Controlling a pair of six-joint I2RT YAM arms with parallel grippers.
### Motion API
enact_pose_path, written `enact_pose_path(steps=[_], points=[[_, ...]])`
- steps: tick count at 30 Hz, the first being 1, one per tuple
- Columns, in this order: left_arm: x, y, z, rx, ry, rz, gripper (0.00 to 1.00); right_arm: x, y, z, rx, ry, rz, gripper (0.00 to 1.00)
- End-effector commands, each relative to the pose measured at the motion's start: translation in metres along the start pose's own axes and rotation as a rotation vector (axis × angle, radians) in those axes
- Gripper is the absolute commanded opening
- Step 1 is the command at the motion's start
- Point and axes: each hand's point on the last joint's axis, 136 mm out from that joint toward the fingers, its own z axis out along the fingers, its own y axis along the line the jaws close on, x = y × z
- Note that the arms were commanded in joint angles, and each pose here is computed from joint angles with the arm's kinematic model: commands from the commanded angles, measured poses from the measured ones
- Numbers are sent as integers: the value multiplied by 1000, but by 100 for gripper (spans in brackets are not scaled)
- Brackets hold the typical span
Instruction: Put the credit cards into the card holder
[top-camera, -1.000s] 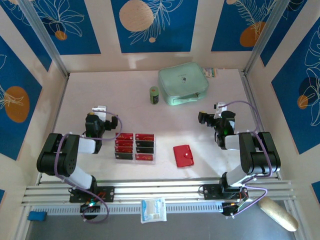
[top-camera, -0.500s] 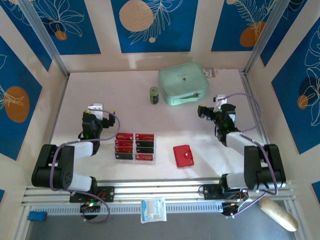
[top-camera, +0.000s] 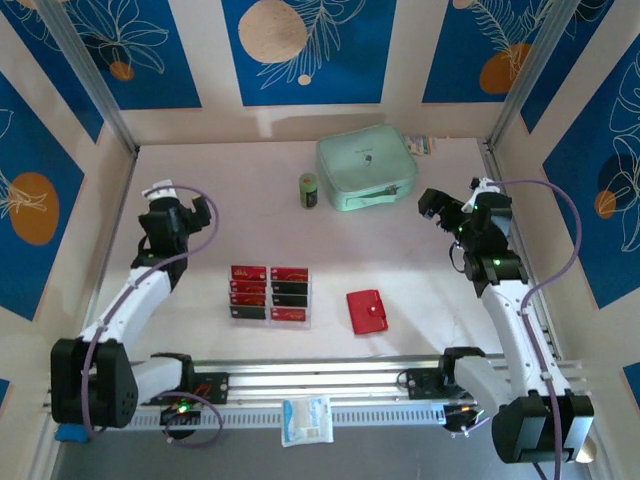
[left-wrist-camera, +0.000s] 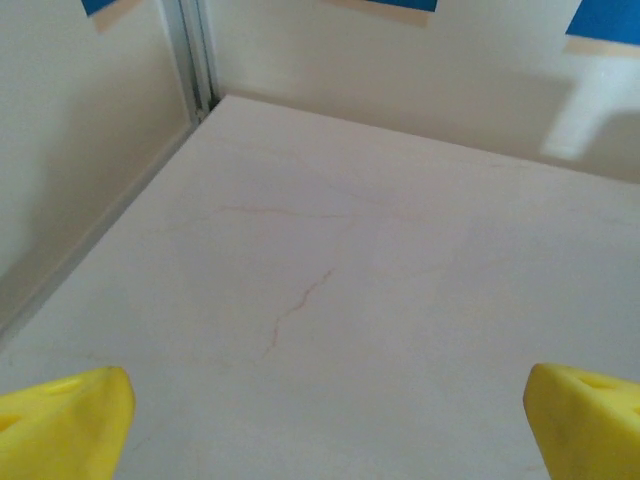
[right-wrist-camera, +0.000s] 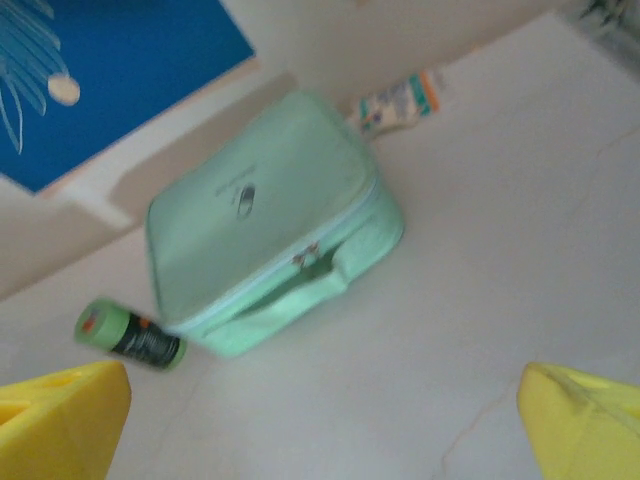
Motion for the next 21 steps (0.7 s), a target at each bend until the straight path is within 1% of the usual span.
enact_pose_path(steps=[1, 4, 6, 8, 11, 15, 19, 21], points=[[19, 0, -21, 17, 199, -107, 100, 22, 22, -19, -70, 172, 17, 99], [20, -15, -38, 105, 288, -131, 100, 26, 40, -28, -136, 245, 13, 94], [24, -23, -49, 153, 351, -125, 100, 33, 48, -29, -165, 316, 19, 89], [33, -27, -60, 186, 422, -115, 100, 46, 57, -27, -190, 393, 10, 85], [45, -34, -74, 241, 496, -110, 100, 68, 60, -25, -195, 489, -15, 80], [57, -39, -90, 298, 540, -131, 100, 89, 58, -28, -194, 578, -24, 75], [66, -42, -103, 334, 569, -179, 100, 105, 61, -36, -215, 647, -23, 70], [70, -41, -108, 337, 584, -195, 100, 114, 63, -40, -219, 675, -46, 69]])
